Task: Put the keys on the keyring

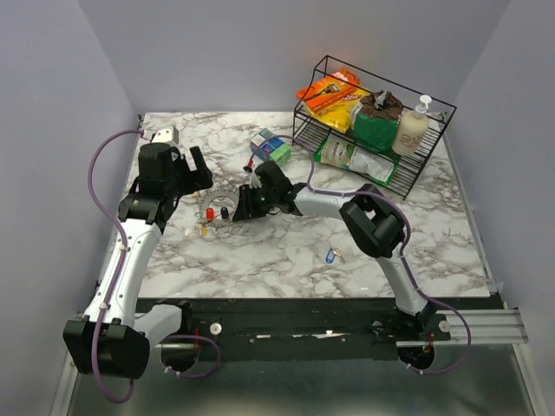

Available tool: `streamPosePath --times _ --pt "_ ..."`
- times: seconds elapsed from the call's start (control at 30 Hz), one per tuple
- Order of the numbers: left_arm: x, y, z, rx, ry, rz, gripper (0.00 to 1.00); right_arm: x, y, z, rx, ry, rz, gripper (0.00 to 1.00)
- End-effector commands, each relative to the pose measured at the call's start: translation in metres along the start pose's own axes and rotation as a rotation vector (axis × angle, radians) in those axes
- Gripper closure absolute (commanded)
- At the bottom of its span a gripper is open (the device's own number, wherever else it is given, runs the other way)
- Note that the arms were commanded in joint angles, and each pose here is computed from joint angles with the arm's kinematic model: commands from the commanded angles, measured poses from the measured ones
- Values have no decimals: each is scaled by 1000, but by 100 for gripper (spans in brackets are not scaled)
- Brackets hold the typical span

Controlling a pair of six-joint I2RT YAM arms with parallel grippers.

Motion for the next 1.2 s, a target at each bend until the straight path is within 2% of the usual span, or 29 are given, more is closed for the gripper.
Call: streamPosePath --times 0.0,0.27,0.37,0.7,0.8,1.0,1.17 --pt "2 -1 -1 -19 0 5 1 -18 14 16 60 24 41 63" --pt "3 1 0 -13 -1 5 1 -16 5 18 55 6 46 92" --pt "3 1 0 -12 0 5 1 -14 -5 19 47 -13 54 98" --pt "2 1 1 -9 0 10 1 -24 -41 37 48 -102 125 100" --pt "1 2 2 -5 -3 21 1 -33 -55 47 58 -117 192 99" --pt "-1 3 7 9 -37 41 1 -46 -86 49 -7 -176 363 99" --pt "-14 8 27 16 -128 161 1 -41 -110 41 -66 -222 445 92"
Point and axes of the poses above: each gripper's point midway between its finger pads, its own y axis out along the fingers, its own x axis along the line the jaws close on, z = x × y, the point moved 8 cm from there along -y, back along the fingers, and after that the axes turned 13 degrees about y, right-handed, at the moved point
